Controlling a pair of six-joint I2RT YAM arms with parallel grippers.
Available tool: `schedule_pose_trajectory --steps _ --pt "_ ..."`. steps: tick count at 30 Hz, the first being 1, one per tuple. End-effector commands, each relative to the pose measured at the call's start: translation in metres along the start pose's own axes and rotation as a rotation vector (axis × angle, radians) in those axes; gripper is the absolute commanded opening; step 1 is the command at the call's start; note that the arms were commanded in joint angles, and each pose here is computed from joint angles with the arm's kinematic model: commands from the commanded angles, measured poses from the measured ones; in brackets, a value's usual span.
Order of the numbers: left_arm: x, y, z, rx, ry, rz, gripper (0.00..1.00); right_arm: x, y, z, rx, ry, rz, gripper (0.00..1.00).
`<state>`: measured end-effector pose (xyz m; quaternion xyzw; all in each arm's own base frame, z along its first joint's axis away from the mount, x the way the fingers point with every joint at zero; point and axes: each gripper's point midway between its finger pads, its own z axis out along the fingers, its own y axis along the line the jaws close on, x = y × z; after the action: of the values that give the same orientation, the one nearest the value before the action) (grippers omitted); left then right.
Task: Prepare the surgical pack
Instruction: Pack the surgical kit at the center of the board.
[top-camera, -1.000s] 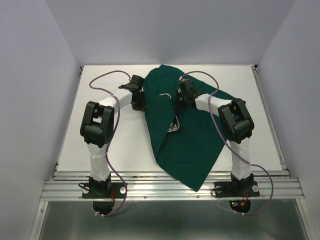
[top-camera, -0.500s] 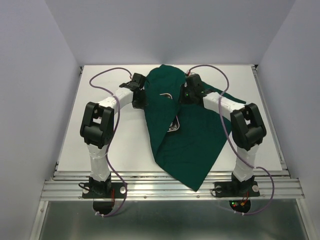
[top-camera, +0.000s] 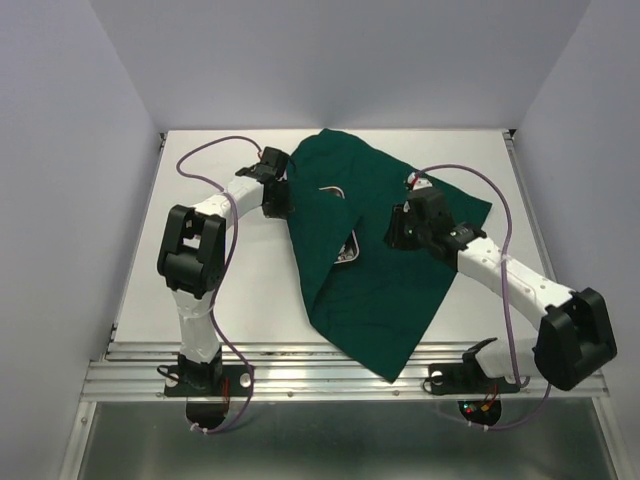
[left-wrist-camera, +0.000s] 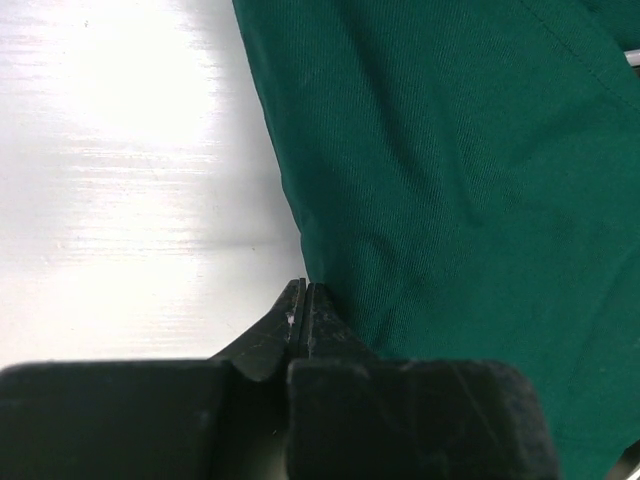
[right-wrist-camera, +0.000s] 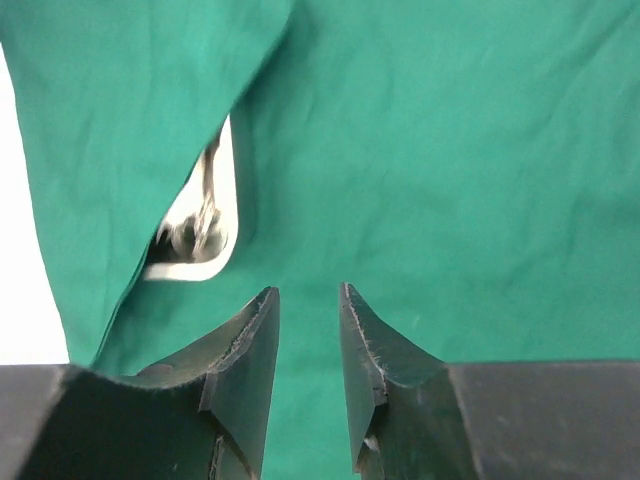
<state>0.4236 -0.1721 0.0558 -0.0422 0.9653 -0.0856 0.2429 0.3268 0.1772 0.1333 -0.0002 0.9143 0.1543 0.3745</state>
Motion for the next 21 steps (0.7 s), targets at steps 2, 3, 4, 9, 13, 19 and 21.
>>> schedule_pose_trajectory --steps 2,3,4,9,13,19,21 --pt "-0.026 0.004 -0.019 -0.012 -0.070 0.010 0.00 0.047 0.010 -0.026 -0.001 0.066 0.023 0.36" --pt "-0.028 0.009 -0.019 -0.019 -0.070 0.004 0.00 0.068 0.011 -0.028 0.015 0.105 0.012 0.36" --pt "-0.030 0.008 -0.019 -0.018 -0.072 0.004 0.00 0.067 0.009 -0.031 0.030 0.100 0.029 0.36" --pt "-0.053 0.010 -0.014 -0.041 -0.091 0.002 0.00 0.115 0.015 -0.043 0.040 0.181 0.004 0.39" --pt "-0.054 -0.018 0.000 0.032 -0.054 0.027 0.00 0.168 0.045 -0.071 0.008 0.242 -0.159 0.50" --pt "-0.056 -0.038 -0.003 0.074 -0.066 0.056 0.00 0.218 0.074 -0.096 -0.087 0.268 -0.380 0.60" --pt "-0.063 -0.037 -0.012 0.062 -0.097 0.051 0.00 0.231 0.073 -0.098 -0.067 0.283 -0.440 0.62"
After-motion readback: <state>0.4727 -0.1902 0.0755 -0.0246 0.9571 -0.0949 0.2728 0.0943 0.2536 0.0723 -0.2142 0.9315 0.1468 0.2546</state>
